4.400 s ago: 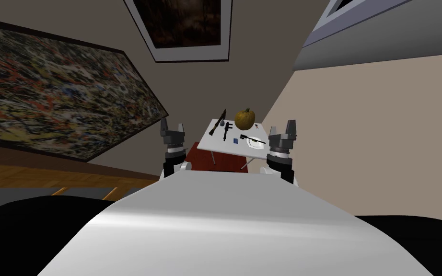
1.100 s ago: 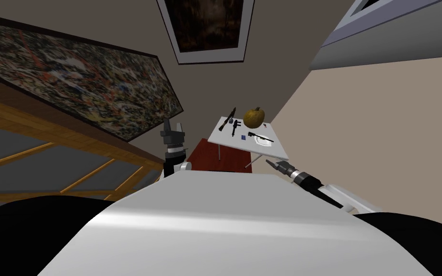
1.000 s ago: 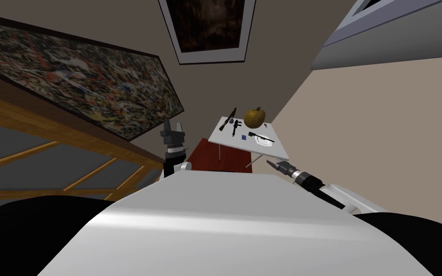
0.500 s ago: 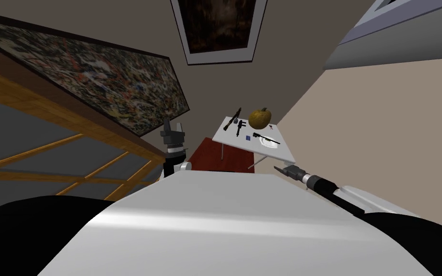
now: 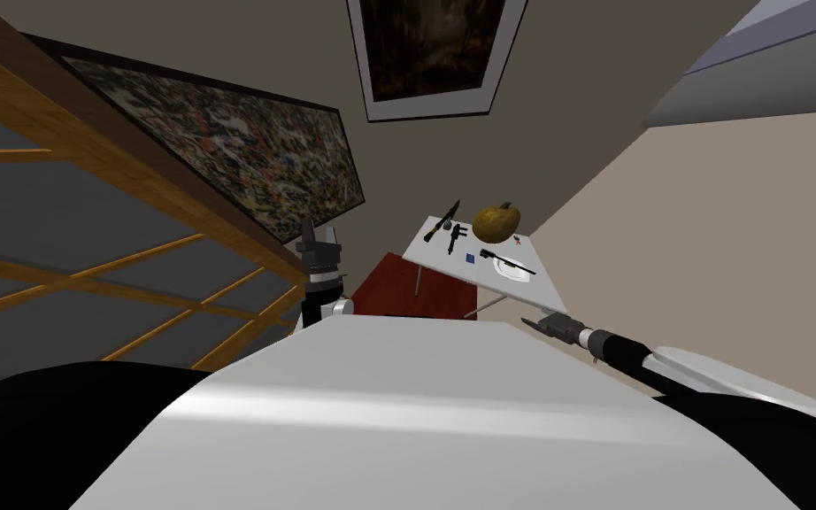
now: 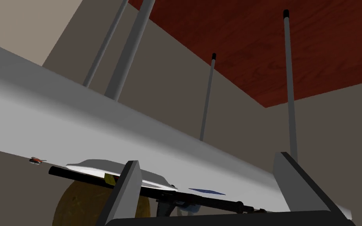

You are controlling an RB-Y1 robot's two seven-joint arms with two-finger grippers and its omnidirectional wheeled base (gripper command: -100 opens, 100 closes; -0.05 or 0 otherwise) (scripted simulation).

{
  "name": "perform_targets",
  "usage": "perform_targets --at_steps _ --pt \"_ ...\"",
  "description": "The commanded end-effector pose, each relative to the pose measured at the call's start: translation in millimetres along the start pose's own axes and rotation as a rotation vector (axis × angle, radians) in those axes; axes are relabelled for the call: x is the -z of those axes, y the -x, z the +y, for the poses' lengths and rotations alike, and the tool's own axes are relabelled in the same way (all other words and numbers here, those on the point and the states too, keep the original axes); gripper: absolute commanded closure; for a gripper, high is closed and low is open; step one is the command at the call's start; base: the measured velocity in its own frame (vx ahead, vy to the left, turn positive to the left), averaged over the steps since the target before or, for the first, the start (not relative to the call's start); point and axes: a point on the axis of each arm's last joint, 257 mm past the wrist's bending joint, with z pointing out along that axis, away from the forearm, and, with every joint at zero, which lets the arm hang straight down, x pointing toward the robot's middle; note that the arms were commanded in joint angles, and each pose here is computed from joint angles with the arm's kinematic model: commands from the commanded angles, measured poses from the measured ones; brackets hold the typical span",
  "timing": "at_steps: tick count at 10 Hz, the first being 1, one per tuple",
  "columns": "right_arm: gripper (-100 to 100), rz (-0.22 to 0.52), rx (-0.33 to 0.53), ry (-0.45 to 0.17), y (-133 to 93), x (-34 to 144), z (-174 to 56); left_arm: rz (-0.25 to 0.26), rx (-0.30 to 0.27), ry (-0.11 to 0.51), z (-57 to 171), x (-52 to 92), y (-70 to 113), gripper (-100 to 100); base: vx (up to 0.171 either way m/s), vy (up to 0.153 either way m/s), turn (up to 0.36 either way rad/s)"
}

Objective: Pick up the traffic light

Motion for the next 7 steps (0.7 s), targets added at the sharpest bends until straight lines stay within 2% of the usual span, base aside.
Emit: perform_targets --at_steps 1,2,3,4,5,7 --pt "-100 0.048 0.022 -0.017 -15.6 11.7 -17.6 0.0 0.0 0.0 0.0 0.0 0.0 0 -0.006 0.062 0.105" --pt "-100 0.096 0.049 -0.02 -30.5 19.6 -27.3 0.0 0.0 0.0 0.0 0.0 0.1 0 0.0 0.058 0.213" --pt "-100 0.106 0.047 -0.03 -35.1 21.9 -31.9 0.0 0.0 0.0 0.0 0.0 0.0 0 0.003 0.039 0.121" --pt "-100 0.159 0.066 -0.039 -52.8 32.3 -43.9 0.0 0.0 0.0 0.0 0.0 0.1 0 0.012 0.05 0.226" --pt "-100 0.161 0.065 -0.041 -53.9 33.0 -45.0 0.0 0.0 0.0 0.0 0.0 0.0 0 0.011 0.039 0.114" --pt "-100 0.251 0.087 -0.051 -84.5 53.4 -62.7 0.0 0.0 0.0 0.0 0.0 0.1 0 0.026 0.061 0.279"
